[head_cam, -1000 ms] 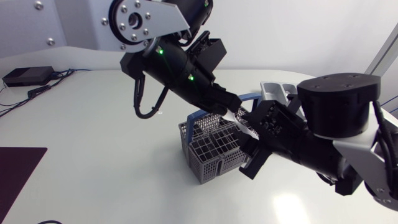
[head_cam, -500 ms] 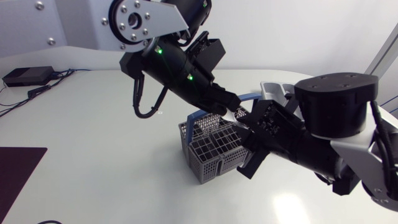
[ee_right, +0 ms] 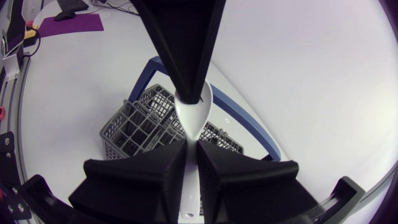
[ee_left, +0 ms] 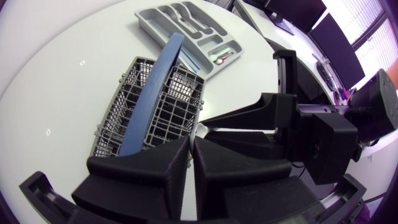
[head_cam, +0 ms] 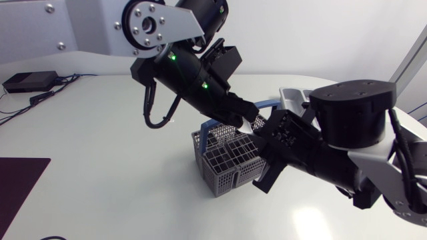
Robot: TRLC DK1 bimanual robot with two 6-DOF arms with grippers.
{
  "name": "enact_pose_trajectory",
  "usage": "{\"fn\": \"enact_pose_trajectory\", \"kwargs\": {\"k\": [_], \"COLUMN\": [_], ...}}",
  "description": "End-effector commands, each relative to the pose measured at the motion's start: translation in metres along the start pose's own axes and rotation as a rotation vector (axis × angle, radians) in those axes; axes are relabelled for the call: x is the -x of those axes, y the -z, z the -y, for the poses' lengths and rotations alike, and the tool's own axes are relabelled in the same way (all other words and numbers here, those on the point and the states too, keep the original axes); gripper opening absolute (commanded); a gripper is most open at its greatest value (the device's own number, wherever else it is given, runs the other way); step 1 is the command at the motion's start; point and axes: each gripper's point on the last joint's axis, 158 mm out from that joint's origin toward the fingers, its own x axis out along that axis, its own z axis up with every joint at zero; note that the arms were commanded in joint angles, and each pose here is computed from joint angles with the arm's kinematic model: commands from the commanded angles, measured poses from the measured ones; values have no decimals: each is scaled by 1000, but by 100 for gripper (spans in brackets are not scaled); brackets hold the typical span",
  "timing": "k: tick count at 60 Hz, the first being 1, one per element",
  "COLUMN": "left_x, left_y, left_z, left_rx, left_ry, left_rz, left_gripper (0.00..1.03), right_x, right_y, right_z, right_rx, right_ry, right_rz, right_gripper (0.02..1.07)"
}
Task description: Unload the cutlery basket into the drawer organizer.
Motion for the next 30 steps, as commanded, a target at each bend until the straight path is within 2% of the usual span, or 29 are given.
{"fn": "enact_pose_trajectory", "kwargs": {"k": [1,11,16,21,30], "left_x": [1,15,29,43,66], "left_y": [-9,-22,-32,-40,-45], "left_z": [-2,-4,-11,-17,-33], "left_rx": [21,20,28,30,37], "left_ry": [4,-3,-15,-28,-65], "left_rz": [16,55,94,133,198], "left_gripper": [20,63,75,81,81], "right_x": [0,4,8,13,21], "right_y": [0,2,5,10,32], "right_z": [-7,-10,-11,-5,18], "right_rx": [39,40,47,37,15], "right_ry": [-30,-49,-66,-80,-94], "right_rz": [-4,-11,-13,-16,-34], "right_gripper": [18,18,18,18,18]}}
